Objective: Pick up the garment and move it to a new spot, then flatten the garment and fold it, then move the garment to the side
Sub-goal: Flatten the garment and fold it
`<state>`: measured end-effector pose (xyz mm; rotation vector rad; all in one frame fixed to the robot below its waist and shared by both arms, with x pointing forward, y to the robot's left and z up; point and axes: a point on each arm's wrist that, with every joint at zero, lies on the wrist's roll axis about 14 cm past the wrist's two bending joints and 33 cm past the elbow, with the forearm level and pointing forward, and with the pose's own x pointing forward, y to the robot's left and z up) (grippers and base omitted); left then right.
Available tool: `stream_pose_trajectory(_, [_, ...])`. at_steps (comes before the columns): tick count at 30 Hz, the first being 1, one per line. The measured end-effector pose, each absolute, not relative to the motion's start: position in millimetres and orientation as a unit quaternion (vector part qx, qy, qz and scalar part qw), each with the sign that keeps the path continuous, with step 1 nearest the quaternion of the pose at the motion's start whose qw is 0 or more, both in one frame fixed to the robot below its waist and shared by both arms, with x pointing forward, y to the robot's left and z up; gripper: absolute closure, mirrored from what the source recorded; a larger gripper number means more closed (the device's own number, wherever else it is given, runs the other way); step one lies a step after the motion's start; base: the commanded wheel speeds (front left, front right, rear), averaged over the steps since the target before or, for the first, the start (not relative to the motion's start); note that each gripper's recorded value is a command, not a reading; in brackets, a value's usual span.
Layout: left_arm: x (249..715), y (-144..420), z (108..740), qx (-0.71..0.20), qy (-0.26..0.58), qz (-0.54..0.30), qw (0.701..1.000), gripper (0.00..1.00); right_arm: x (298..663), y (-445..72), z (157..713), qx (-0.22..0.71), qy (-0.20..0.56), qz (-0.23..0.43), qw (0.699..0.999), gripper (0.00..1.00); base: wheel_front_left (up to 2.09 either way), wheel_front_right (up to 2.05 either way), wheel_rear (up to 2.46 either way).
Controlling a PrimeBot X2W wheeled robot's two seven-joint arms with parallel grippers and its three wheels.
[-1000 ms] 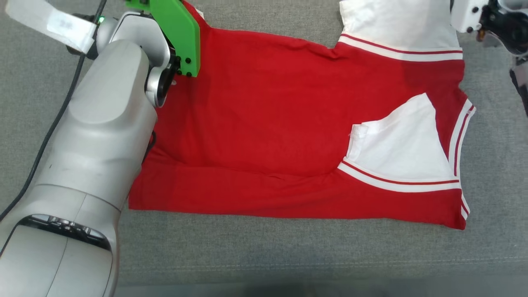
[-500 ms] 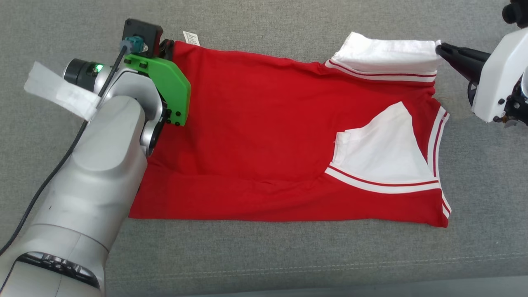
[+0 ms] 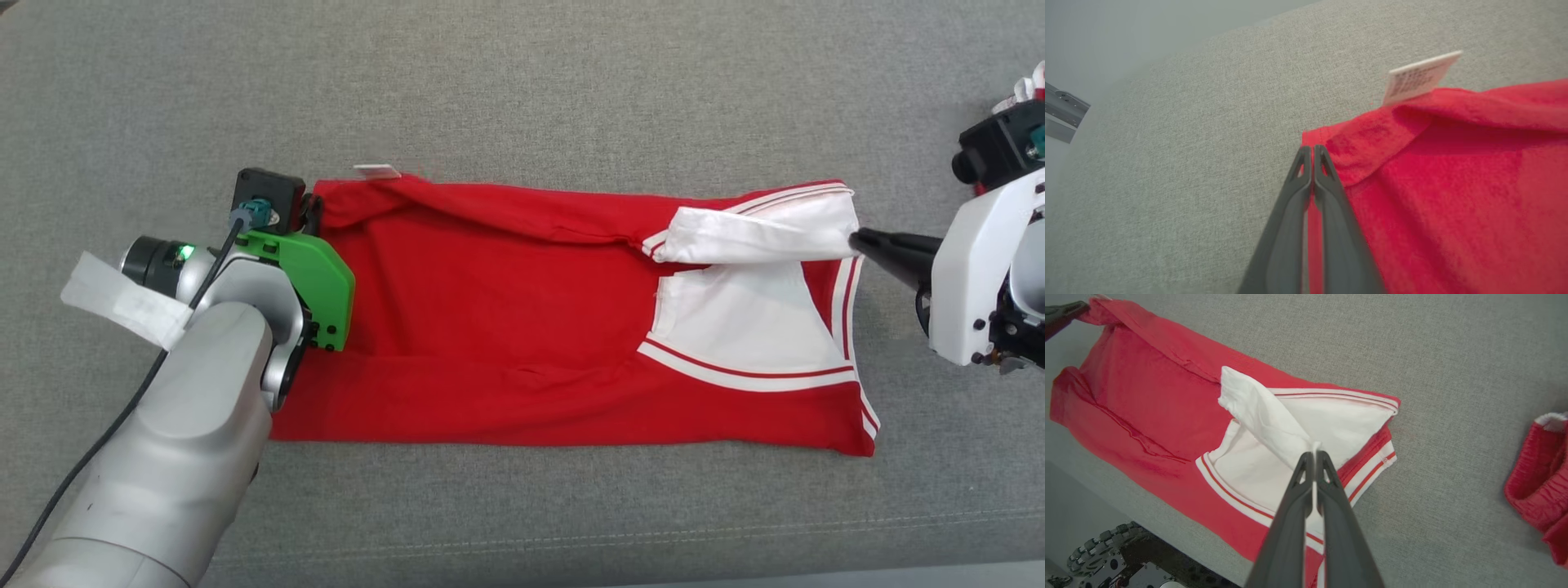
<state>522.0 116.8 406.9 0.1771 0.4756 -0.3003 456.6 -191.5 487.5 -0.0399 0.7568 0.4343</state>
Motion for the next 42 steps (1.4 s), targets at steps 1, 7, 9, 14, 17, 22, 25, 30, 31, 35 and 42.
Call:
stream_pose_trajectory(1, [519, 117, 406, 0.086, 0.236, -0.148, 0.957, 1.0, 453, -190, 487, -0.017, 0.37, 0.213, 0.904, 1.0, 0.0, 0.0, 0.0])
stream_pose_trajectory(7, [504, 130, 396, 0.088, 0.254, -0.134, 0.954, 1.0, 435, -187, 483, -0.01, 0.385, 0.218, 0.897, 1.0, 0.0, 0.0, 0.0])
stream_pose_trajectory(9, [501, 133, 397, 0.088, 0.253, -0.13, 0.955, 1.0, 431, -187, 485, -0.007, 0.385, 0.219, 0.897, 1.0, 0.0, 0.0, 0.0])
stream_pose_trajectory(14, [493, 139, 398, 0.09, 0.257, -0.122, 0.955, 1.0, 411, -184, 484, 0.007, 0.401, 0.229, 0.887, 1.0, 0.0, 0.0, 0.0])
stream_pose_trajectory(17, [488, 141, 398, 0.088, 0.259, -0.118, 0.955, 1.0, 403, -185, 486, 0.013, 0.401, 0.229, 0.887, 1.0, 0.0, 0.0, 0.0])
stream_pose_trajectory(22, [472, 139, 390, 0.078, 0.282, -0.112, 0.95, 1.0, 388, -183, 483, 0.024, 0.411, 0.228, 0.883, 1.0, 0.0, 0.0, 0.0])
stream_pose_trajectory(25, [464, 137, 387, 0.063, 0.292, -0.112, 0.948, 0.46, 382, -186, 479, 0.019, 0.417, 0.221, 0.881, 0.78, 0.0, 0.0, 0.0])
stream_pose_trajectory(30, [462, 135, 394, 0.054, 0.279, -0.11, 0.952, 0.0, 377, -183, 464, 0.029, 0.428, 0.212, 0.878, 0.0, 0.0, 0.0, 0.0])
stream_pose_trajectory(31, [461, 136, 393, 0.055, 0.28, -0.108, 0.952, 0.0, 376, -180, 462, 0.033, 0.429, 0.213, 0.877, 0.0, 0.0, 0.0, 0.0])
stream_pose_trajectory(35, [454, 141, 395, 0.051, 0.275, -0.096, 0.955, 0.0, 377, -175, 463, 0.038, 0.417, 0.216, 0.882, 0.0, 0.0, 0.0, 0.0])
stream_pose_trajectory(42, [453, 157, 429, 0.008, 0.183, -0.046, 0.982, 0.0, 392, -171, 481, 0.065, 0.323, 0.192, 0.924, 0.0, 0.0, 0.0, 0.0])
